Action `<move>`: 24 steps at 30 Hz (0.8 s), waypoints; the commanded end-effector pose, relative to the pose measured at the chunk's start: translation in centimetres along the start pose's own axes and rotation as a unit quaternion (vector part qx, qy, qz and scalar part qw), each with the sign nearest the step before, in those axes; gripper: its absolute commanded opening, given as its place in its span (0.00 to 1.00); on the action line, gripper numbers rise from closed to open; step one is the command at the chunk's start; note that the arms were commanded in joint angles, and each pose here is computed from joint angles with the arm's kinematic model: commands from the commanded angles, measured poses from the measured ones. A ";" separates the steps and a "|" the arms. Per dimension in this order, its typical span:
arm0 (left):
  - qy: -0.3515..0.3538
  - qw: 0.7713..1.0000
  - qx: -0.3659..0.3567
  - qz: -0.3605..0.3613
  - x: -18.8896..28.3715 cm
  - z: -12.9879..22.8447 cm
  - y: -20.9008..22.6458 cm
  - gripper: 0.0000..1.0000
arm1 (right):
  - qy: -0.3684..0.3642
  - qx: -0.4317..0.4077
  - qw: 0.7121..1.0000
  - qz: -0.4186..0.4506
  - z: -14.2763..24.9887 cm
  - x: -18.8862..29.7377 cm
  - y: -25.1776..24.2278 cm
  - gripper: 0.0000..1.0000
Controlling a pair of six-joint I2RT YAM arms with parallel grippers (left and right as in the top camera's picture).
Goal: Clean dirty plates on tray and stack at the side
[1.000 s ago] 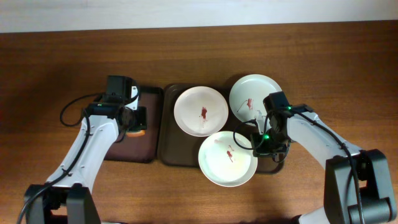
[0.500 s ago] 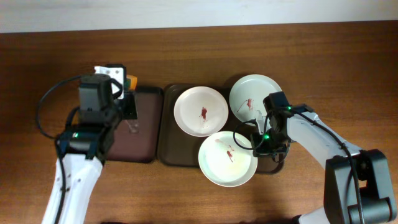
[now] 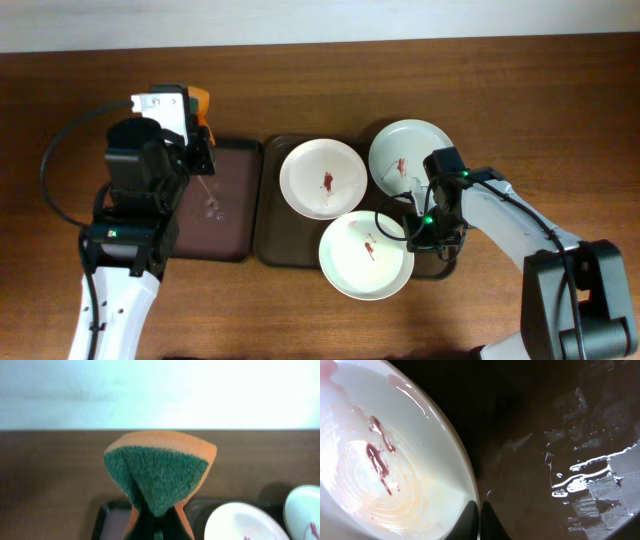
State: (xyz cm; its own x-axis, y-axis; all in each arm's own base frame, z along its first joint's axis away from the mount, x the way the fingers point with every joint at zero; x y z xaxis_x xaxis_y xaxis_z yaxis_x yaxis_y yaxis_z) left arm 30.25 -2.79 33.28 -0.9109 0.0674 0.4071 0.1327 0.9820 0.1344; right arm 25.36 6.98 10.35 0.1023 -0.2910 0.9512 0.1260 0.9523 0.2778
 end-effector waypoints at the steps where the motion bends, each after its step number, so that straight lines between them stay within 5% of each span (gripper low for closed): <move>1: -0.052 0.998 0.003 -0.020 0.6 -2.0 0.5 0.00 | 0.000 0.005 1.000 0.002 -0.3 -0.1 0.3 0.04; 7: -0.002 1.000 0.001 -0.020 0.1 -0.4 0.4 0.00 | -0.001 0.005 1.000 0.002 -0.3 -0.1 0.3 0.04; 11: 0.138 0.990 -0.004 -0.001 -2.4 4.2 -0.3 0.00 | 0.000 0.005 1.000 0.002 -0.3 -0.1 0.3 0.04; 19: 0.430 0.902 0.011 0.031 -7.9 15.4 -2.0 0.00 | 0.000 0.005 1.000 0.002 -0.2 -0.1 0.3 0.04; 24: 0.505 0.860 0.045 0.050 -8.3 18.5 -3.0 0.00 | 0.000 0.005 1.000 0.002 -0.3 -0.1 0.3 0.04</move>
State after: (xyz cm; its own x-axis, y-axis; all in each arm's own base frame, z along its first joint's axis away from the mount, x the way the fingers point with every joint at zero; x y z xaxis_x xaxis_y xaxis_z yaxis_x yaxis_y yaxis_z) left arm 30.42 -2.68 13.46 -0.1338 -0.0238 0.9907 0.1568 0.9866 0.0449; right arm 25.37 6.98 10.36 0.1019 -0.2910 0.9513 0.1259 0.9523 0.2779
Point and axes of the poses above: each gripper's point midway between its finger pads, its own x axis back along the fingers, its own y axis along the line the jaws close on, z = x × y, the point moved 9 cm from there along x, back along the fingers, and after that the axes turned 12 degrees about -x, right-handed, at the moved point
